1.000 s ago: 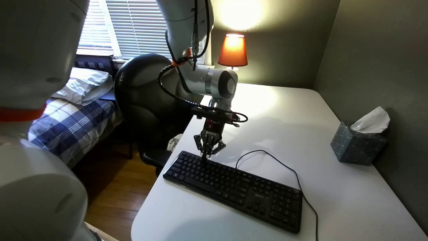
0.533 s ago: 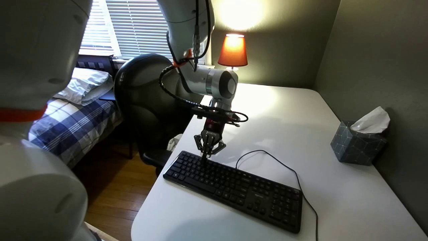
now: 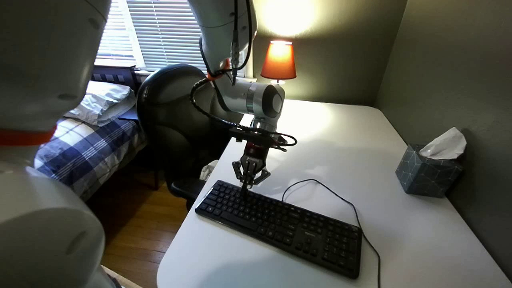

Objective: Press the F5 button on the keyboard

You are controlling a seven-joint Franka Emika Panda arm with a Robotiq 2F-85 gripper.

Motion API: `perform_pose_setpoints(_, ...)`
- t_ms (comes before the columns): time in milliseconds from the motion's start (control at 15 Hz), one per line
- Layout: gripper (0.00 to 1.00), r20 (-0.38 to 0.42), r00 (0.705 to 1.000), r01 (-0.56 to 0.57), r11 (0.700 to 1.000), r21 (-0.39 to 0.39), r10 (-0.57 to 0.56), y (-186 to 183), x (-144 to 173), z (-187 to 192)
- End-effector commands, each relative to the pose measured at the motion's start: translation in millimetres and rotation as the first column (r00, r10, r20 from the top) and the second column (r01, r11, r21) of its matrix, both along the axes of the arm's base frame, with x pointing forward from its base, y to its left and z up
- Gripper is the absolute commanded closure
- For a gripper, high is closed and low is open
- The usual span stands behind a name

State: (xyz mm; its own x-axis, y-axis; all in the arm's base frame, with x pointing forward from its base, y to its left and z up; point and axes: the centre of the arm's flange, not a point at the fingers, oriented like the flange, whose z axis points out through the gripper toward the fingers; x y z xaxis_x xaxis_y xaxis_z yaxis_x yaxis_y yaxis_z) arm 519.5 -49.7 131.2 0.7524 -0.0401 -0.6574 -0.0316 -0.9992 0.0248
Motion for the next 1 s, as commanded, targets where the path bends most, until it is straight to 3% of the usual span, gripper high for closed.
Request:
perform_pose_setpoints(0,1.0,0.004,1.0,-0.006,1.0,-0.002,0.006,0.8,1.7,-6.1)
perform_pose_setpoints(933,1.0,0.033,0.999,-0.026,1.0,-0.008,0.026,3.2,-1.5,-9.6)
